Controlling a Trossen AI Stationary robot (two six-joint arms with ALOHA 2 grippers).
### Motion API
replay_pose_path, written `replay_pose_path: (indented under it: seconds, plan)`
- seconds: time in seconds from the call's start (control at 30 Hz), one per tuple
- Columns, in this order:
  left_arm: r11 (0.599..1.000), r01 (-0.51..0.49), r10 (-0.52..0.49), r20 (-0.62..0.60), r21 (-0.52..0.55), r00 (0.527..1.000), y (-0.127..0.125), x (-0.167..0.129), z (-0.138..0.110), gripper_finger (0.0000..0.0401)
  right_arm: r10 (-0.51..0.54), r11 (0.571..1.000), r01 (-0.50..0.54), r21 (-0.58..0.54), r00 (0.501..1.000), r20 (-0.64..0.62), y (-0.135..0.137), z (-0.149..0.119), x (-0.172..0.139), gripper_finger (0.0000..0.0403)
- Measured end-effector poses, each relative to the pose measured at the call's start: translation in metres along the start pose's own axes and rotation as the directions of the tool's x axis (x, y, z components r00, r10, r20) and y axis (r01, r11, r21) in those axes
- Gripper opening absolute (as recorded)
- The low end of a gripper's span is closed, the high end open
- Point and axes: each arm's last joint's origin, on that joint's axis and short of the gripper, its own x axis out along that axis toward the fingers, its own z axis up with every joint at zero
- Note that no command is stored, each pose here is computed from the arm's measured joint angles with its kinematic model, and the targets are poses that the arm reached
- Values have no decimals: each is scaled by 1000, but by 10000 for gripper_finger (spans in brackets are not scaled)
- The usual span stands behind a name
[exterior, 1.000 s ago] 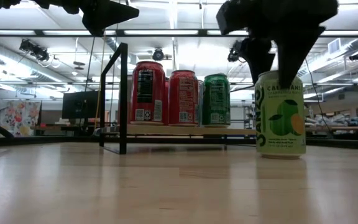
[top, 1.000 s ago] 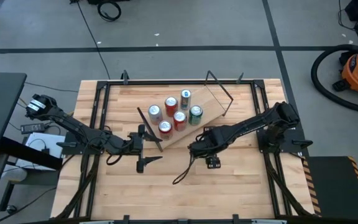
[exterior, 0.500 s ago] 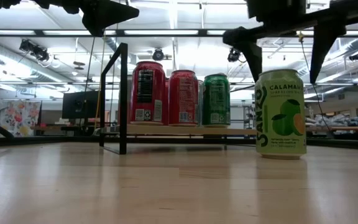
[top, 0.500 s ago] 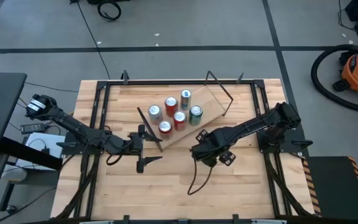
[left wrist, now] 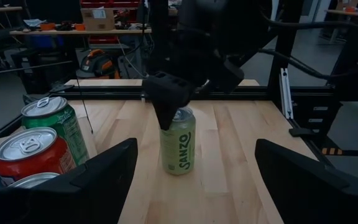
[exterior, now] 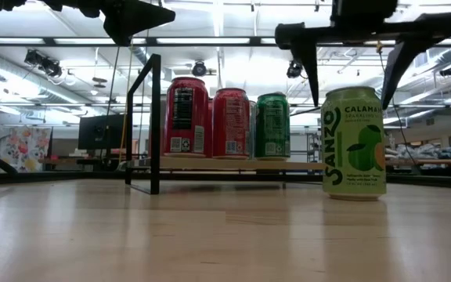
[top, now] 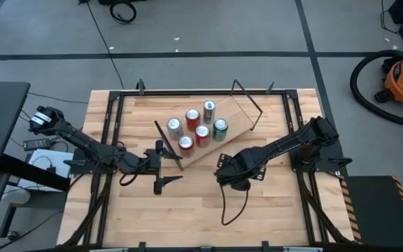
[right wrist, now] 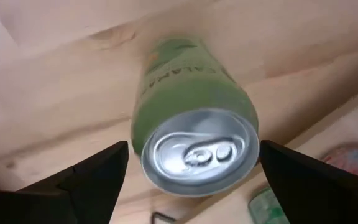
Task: Place canned beverage on shelf
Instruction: Put the light green soda can on the shelf
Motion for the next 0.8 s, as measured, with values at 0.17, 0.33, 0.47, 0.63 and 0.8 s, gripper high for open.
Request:
replay_pose_path:
  seconds: [0.17, 0.33, 0.47, 0.63, 0.8]
  plan:
    - [1000, 0, 0, 0, 0, 1000, 0, 0, 0, 336, -30, 981, 19, -193, 998, -55, 7, 6, 6, 372]
    - [1000, 0, 0, 0, 1, 1000, 0, 0, 0, 336, -54, 966, 36, -255, 997, -62, 12, 12, 6, 372]
    - [1000, 0, 0, 0, 5, 1000, 0, 0, 0, 336, -39, 975, 38, -221, 999, -2, 11, 15, 6, 372]
    - [1000, 0, 0, 0, 4, 1000, 0, 0, 0, 336, -29, 985, 39, -170, 998, 60, 6, 15, 7, 369]
    - [1000, 0, 0, 0, 4, 1000, 0, 0, 0, 336, -2, 992, 12, -125, 997, 76, 1, 8, 9, 339]
